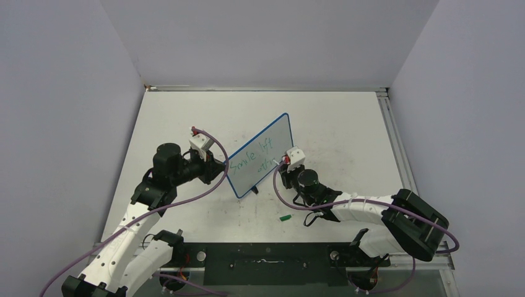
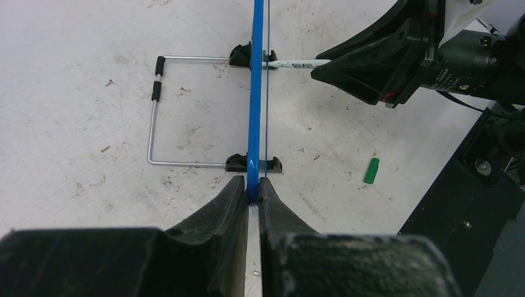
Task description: Write a sentence on the whiteboard
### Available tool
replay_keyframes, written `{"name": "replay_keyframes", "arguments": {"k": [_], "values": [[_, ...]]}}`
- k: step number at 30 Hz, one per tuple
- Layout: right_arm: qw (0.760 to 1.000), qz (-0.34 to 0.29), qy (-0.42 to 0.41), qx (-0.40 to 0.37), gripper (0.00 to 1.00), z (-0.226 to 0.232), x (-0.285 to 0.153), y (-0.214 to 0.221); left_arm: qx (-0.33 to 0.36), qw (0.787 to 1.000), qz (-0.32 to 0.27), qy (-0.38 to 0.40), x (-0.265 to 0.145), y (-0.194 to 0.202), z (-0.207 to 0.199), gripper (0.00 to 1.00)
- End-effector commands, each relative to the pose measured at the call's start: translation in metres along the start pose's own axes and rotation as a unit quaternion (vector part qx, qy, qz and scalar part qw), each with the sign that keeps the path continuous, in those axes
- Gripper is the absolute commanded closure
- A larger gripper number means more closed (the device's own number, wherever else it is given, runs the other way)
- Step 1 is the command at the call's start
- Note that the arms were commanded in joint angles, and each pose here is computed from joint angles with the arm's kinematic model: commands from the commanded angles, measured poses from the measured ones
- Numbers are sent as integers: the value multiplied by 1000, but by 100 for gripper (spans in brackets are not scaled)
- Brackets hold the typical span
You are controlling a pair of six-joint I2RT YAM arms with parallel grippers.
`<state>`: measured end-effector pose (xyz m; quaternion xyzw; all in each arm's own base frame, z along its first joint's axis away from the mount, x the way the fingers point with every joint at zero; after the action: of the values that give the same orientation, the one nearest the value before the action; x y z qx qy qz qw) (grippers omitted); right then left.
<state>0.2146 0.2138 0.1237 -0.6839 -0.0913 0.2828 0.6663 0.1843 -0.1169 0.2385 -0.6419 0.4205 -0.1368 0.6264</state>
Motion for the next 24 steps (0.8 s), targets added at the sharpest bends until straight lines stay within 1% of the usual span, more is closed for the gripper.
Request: {"name": "replay_keyframes", "arguments": {"k": [1, 10, 18, 24], "values": [[1000, -21, -4, 13, 95, 7, 8, -13, -6, 1000, 15, 6, -2, 2, -2, 100], [1000, -21, 5, 11, 95, 6, 10, -14, -6, 1000, 14, 5, -2, 2, -2, 100], [998, -44, 31, 22, 95, 0, 6, -22, -5, 1000, 14, 4, -2, 2, -2, 100], [998, -53, 32, 23, 95, -3, -1, -23, -5, 1000, 13, 4, -2, 1, -2, 100]]}}
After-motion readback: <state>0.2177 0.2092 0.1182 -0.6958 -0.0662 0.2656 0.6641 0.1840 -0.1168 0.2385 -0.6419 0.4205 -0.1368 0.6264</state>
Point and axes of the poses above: each gripper's point midway between its finger pads, its own x axis out along the fingers, its own z axis along the line the jaws close on, y = z × x, the point moved 8 cm from there along -x, back along the fingers, and after that the axes turned 4 degrees about x, right-handed, at the moved point
